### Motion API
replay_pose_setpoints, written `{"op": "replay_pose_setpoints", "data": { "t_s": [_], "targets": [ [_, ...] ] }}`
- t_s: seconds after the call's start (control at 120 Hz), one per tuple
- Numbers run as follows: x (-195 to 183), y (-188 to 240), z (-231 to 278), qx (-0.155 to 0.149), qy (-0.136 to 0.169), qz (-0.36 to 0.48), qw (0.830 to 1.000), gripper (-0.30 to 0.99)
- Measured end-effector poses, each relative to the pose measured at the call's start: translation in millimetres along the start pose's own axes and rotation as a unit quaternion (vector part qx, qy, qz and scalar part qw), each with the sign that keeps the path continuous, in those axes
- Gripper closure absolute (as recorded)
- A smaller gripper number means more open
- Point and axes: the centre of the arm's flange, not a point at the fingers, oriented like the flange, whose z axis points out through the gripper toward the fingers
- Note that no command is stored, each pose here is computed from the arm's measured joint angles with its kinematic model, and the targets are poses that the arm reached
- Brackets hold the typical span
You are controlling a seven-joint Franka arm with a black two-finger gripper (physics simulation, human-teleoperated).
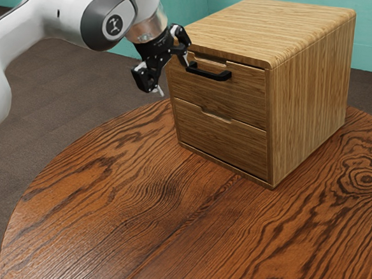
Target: Pull the drawer handle with one arm to open the drawer
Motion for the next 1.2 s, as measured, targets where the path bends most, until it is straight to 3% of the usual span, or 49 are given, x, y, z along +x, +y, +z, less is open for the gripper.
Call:
{"op": "replay_pose_setpoints", "data": {
  "t_s": [0.317,0.583,0.833,1.083,1.2],
  "targets": [
    [-6,16,18,-0.042,-0.007,0.029,0.999,0.00],
    [-12,21,28,-0.060,-0.011,0.027,0.998,0.01],
    [-7,21,31,-0.064,-0.010,0.014,0.998,0.21],
    [-5,23,41,-0.068,-0.011,0.009,0.998,0.29],
    [-4,23,41,-0.071,-0.010,0.008,0.997,0.41]
  ]
}}
